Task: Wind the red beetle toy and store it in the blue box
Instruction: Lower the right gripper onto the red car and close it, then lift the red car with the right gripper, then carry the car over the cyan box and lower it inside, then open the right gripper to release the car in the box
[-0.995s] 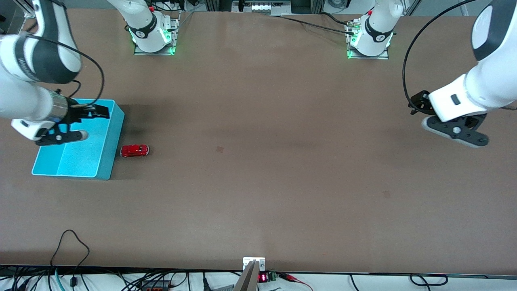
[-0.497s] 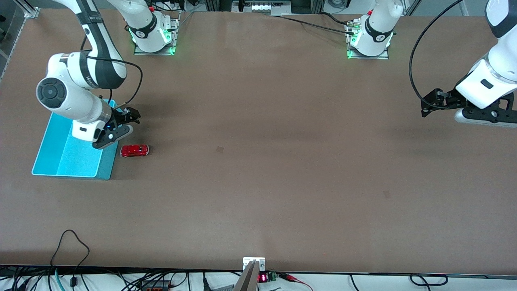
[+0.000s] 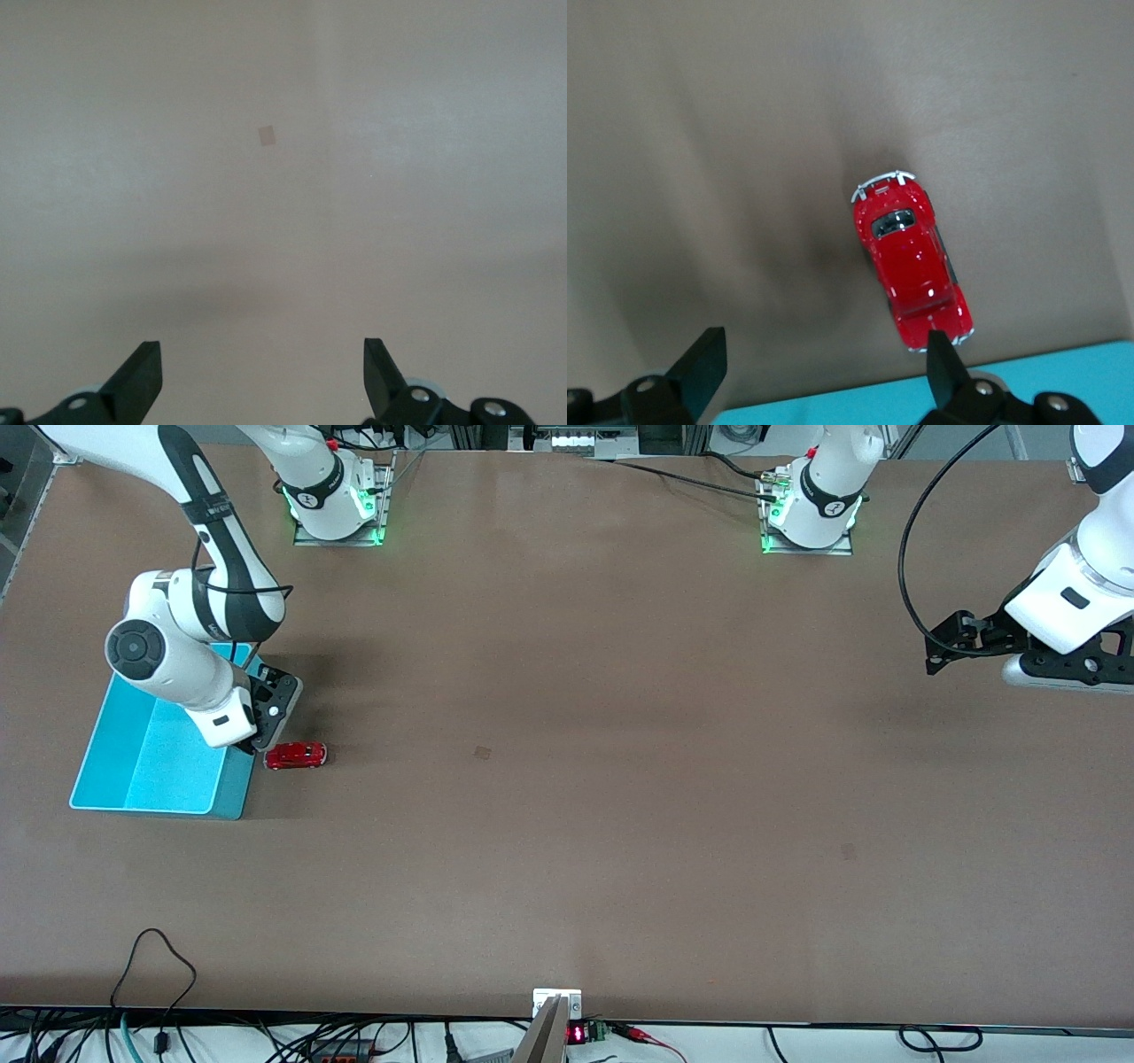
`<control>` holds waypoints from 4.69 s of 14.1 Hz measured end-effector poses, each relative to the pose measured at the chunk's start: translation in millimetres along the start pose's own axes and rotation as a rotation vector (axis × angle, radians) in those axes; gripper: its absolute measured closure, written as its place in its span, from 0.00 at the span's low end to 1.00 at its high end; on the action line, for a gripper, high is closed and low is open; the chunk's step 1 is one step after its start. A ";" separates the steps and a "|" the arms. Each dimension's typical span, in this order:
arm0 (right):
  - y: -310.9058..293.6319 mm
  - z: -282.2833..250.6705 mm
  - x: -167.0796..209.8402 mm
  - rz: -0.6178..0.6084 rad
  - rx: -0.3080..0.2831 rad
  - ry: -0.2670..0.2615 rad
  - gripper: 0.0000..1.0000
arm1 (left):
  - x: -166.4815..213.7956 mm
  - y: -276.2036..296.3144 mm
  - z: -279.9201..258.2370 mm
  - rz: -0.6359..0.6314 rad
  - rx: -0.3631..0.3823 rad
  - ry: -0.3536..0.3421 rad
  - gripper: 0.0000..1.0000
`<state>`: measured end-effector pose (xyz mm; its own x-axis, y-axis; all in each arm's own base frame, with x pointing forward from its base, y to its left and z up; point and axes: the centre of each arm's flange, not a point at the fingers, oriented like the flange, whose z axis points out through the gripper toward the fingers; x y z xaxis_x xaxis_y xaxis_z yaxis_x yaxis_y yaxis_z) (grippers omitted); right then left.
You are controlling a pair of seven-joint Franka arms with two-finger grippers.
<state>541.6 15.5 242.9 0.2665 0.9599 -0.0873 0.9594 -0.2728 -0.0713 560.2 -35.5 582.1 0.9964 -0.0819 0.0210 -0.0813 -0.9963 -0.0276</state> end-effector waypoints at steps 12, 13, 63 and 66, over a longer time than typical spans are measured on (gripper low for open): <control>10.1 52.5 15.8 -0.258 -0.106 0.008 0.07 | -0.2 1.2 -0.1 0.001 0.000 -0.002 0.00; 10.1 53.0 15.8 -0.258 -0.105 0.008 0.07 | -0.3 1.2 -0.1 0.002 0.000 -0.002 0.00; 24.5 25.3 -177.0 1.355 0.038 -0.080 0.00 | -0.2 3.2 -0.8 0.005 0.000 -0.002 0.00; 40.0 -39.8 -169.4 1.342 0.026 -0.060 0.00 | 0.0 5.3 -1.8 0.009 0.000 0.000 0.00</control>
<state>538.5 -155.4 294.4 0.9877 -0.0529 -0.1470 -0.0408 -0.9956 0.0844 559.7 -40.9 583.8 0.9957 -0.0907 0.0212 -0.0901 -0.9955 -0.0276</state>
